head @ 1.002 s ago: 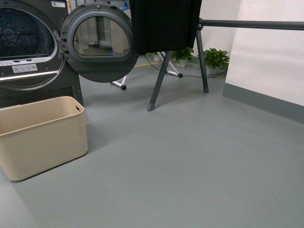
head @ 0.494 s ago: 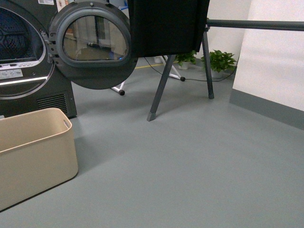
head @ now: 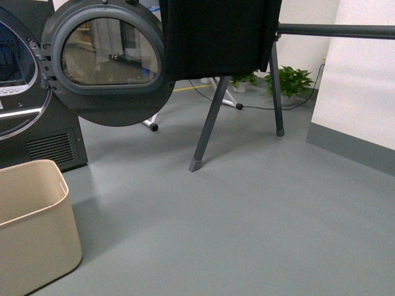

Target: Move hamper under clothes hanger

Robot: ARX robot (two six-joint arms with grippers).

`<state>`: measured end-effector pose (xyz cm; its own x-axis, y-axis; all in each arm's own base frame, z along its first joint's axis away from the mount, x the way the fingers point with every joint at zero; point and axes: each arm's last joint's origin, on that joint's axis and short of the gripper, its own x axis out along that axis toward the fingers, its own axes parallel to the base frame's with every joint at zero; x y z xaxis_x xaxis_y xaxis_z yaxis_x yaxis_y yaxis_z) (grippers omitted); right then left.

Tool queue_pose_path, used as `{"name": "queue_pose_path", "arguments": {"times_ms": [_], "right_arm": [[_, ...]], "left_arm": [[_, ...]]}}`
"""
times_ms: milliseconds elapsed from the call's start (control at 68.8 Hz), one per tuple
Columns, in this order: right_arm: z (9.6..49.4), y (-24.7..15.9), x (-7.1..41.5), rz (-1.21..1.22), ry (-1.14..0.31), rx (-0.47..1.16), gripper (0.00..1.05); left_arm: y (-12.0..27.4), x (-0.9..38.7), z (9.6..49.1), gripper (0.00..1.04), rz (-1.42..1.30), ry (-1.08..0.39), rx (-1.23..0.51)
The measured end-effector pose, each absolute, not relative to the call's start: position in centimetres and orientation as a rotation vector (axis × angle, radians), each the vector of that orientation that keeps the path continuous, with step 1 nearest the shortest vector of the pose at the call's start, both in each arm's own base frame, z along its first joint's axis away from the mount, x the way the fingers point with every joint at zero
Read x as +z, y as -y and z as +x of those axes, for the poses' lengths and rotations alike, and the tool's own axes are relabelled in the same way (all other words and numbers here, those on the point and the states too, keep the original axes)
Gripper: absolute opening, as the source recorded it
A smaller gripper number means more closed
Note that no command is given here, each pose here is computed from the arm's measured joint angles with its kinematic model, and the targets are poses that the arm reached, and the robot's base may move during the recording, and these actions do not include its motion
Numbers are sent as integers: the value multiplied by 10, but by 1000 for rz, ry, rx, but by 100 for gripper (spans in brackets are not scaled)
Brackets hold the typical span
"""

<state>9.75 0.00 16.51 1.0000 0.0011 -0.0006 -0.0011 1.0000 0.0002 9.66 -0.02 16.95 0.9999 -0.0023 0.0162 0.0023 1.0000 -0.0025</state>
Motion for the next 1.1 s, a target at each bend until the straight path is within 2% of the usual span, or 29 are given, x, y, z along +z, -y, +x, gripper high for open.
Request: {"name": "queue_pose_path", "arguments": {"times_ms": [1104], "right_arm": [[98,0,165,0,-1,1,97]], "left_arm": [[0,169,97,98,-3,14,-1]]}}
